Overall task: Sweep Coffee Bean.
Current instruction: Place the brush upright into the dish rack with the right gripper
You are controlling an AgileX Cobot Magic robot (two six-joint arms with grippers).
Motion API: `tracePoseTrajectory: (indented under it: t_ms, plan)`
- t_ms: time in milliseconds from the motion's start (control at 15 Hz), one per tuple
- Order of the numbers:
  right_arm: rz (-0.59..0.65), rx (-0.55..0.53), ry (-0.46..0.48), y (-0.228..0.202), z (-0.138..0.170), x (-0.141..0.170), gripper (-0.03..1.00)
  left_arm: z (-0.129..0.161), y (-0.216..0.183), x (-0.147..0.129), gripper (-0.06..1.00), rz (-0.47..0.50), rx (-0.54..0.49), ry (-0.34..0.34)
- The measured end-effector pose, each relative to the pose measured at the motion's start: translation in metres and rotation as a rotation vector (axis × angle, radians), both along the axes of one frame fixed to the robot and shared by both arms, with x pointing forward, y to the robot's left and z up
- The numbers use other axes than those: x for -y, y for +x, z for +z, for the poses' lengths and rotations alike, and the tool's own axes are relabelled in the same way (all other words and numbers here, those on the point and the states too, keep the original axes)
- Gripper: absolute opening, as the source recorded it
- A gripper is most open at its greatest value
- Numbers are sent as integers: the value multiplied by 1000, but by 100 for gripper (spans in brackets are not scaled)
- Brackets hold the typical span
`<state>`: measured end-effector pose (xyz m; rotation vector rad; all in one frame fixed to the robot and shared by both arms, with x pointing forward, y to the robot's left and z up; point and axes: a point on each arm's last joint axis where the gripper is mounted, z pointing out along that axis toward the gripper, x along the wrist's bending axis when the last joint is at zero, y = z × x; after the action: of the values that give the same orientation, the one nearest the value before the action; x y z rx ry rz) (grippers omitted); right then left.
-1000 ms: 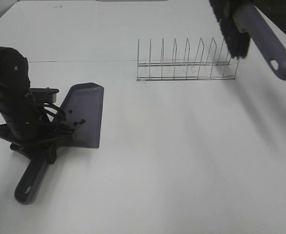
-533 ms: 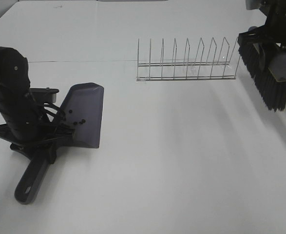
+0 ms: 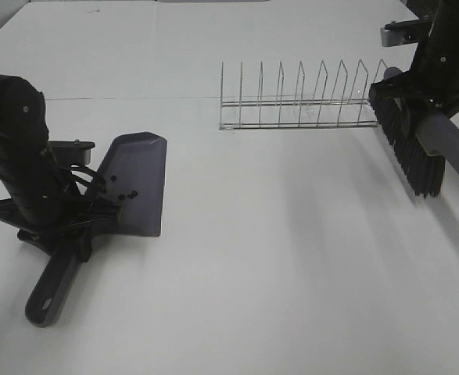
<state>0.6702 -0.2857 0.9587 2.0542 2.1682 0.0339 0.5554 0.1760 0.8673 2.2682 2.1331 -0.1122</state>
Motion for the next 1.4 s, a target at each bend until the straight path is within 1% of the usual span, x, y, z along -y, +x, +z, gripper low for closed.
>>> tracePoseTrajectory:
  t_ms: [267, 400, 600, 667, 867, 1000, 1200, 1400]
  plan:
    - [3, -26, -1, 10, -24, -1, 26, 0, 0, 0, 32, 1, 0, -2]
    - [3, 1, 0, 23, -25, -1, 26, 0, 0, 0, 32, 0, 0, -2]
    - [2, 45, -4, 42, -17, -2, 26, 0, 0, 0, 32, 1, 0, -3]
    - [8, 69, -7, 57, -12, -2, 26, 0, 0, 0, 32, 1, 0, -3]
    - [30, 58, -14, 73, -20, -3, 26, 0, 0, 0, 32, 1, 0, -3]
    - [31, 79, -15, 85, -22, -3, 26, 0, 0, 0, 32, 1, 0, -3]
    - [32, 124, -12, 96, -21, -3, 26, 0, 0, 0, 32, 1, 0, -3]
    - [25, 132, -5, 97, -20, -4, 26, 0, 0, 0, 32, 1, 0, -3]
